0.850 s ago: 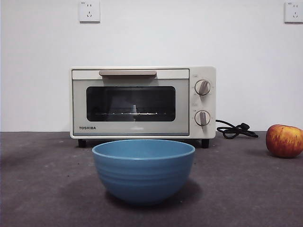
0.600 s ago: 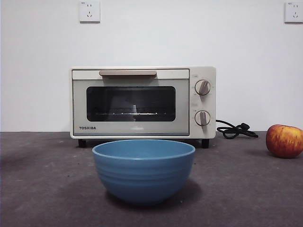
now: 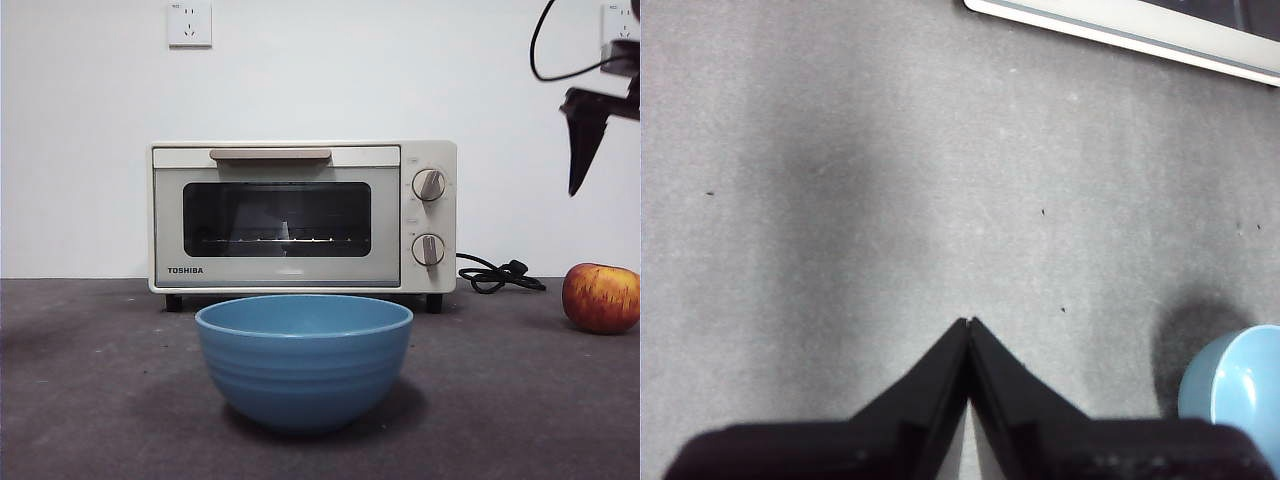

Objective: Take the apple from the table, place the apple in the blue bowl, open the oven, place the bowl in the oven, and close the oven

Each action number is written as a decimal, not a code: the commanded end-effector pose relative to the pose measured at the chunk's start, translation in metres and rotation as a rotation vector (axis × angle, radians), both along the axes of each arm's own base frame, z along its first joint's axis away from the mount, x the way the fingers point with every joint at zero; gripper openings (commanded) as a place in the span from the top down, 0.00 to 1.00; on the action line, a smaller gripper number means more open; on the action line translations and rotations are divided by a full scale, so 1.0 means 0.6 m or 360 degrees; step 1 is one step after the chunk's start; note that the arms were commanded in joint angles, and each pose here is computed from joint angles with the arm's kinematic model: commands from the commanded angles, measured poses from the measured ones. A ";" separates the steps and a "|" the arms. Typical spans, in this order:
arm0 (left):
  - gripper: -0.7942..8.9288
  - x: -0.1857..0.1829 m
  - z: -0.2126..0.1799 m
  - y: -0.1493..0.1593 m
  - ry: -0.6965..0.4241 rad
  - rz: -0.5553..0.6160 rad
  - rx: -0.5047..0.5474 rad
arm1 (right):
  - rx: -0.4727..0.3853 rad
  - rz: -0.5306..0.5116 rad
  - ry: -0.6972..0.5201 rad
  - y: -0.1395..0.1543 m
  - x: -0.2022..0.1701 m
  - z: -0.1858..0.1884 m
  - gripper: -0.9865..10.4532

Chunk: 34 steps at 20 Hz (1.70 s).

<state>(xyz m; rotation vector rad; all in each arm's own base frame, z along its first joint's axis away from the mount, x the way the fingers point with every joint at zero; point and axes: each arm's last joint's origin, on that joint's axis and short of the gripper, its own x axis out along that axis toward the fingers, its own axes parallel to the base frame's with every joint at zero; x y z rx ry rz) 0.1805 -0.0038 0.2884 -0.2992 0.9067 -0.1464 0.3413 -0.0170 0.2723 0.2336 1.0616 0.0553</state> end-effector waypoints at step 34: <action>0.92 -0.004 -0.002 -0.048 0.0024 -0.0226 -0.0013 | -0.0231 0.0063 0.0376 0.048 0.059 -0.067 0.92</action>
